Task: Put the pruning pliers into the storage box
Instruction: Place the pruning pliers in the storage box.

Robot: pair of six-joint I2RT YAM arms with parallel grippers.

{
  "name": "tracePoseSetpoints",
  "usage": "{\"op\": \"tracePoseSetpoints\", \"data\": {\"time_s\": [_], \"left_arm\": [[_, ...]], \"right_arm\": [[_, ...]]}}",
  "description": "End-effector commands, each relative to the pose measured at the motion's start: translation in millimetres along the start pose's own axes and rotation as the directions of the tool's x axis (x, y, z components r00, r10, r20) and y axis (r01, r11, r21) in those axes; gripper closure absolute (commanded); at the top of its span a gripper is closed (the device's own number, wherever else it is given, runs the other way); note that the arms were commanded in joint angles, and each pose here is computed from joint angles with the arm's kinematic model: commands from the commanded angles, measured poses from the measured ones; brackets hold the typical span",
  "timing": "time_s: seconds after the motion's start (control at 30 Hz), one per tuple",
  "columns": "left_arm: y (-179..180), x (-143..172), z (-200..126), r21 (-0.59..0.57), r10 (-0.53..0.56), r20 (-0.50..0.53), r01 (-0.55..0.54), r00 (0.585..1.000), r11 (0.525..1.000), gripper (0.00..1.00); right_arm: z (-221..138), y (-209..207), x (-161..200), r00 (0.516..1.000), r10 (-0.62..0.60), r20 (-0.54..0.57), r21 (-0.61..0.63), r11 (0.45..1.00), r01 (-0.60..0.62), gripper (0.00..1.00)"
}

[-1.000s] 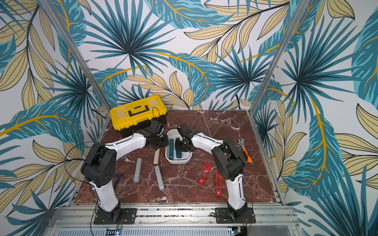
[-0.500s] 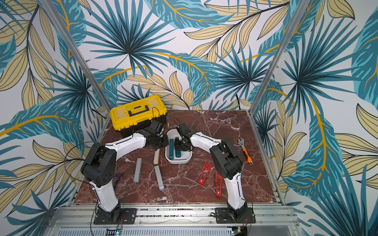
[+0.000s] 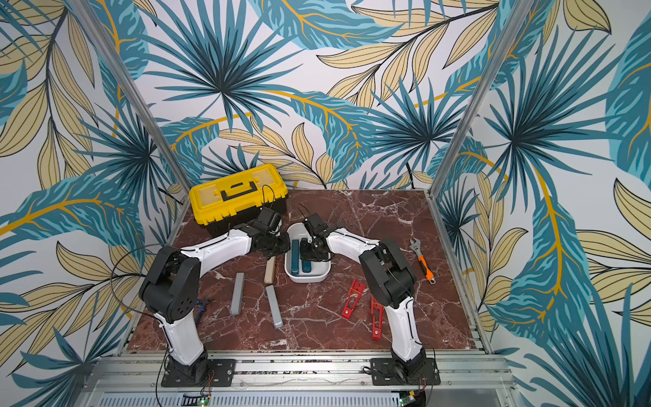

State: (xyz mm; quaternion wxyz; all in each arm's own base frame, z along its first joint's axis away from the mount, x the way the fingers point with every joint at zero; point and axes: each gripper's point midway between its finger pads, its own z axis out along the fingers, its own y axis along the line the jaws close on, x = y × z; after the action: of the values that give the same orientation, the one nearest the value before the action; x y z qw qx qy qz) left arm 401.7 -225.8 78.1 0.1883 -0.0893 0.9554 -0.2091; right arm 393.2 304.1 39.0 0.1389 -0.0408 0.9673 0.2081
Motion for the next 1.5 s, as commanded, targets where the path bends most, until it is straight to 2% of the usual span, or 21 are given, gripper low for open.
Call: {"op": "tracePoseSetpoints", "data": {"time_s": [0.0, 0.37, 1.0, 1.23, 1.47], "left_arm": [[-5.2, -5.7, -7.5, 0.030, -0.003, 0.019, 0.003, 1.000, 1.000, 0.97], [-5.0, -4.2, -7.4, 0.033, -0.006, 0.017, 0.005, 1.000, 0.999, 0.97], [-8.4, -5.9, -5.5, 0.046, -0.006, 0.016, 0.005, 1.000, 0.999, 0.97], [-8.7, -6.7, -6.3, 0.044, -0.004, 0.018, 0.003, 1.000, 0.999, 0.97], [-7.5, -6.0, -5.9, 0.041, -0.005, 0.016, 0.004, 1.000, 0.999, 0.97]], "right_arm": [[5.1, 2.8, 2.1, 1.000, -0.002, -0.009, 0.002, 1.000, 0.002, 0.71], [-1.0, 5.9, 1.3, 1.000, -0.013, 0.000, -0.005, 1.000, 0.013, 0.57], [-29.8, 16.3, -0.5, 0.999, -0.027, 0.039, -0.039, 0.999, 0.028, 0.57], [-23.6, 20.9, 6.2, 1.000, -0.010, 0.015, -0.086, 0.996, 0.011, 0.57], [-26.6, 17.5, 5.8, 1.000, -0.019, 0.025, -0.067, 0.998, 0.021, 0.57]]}}
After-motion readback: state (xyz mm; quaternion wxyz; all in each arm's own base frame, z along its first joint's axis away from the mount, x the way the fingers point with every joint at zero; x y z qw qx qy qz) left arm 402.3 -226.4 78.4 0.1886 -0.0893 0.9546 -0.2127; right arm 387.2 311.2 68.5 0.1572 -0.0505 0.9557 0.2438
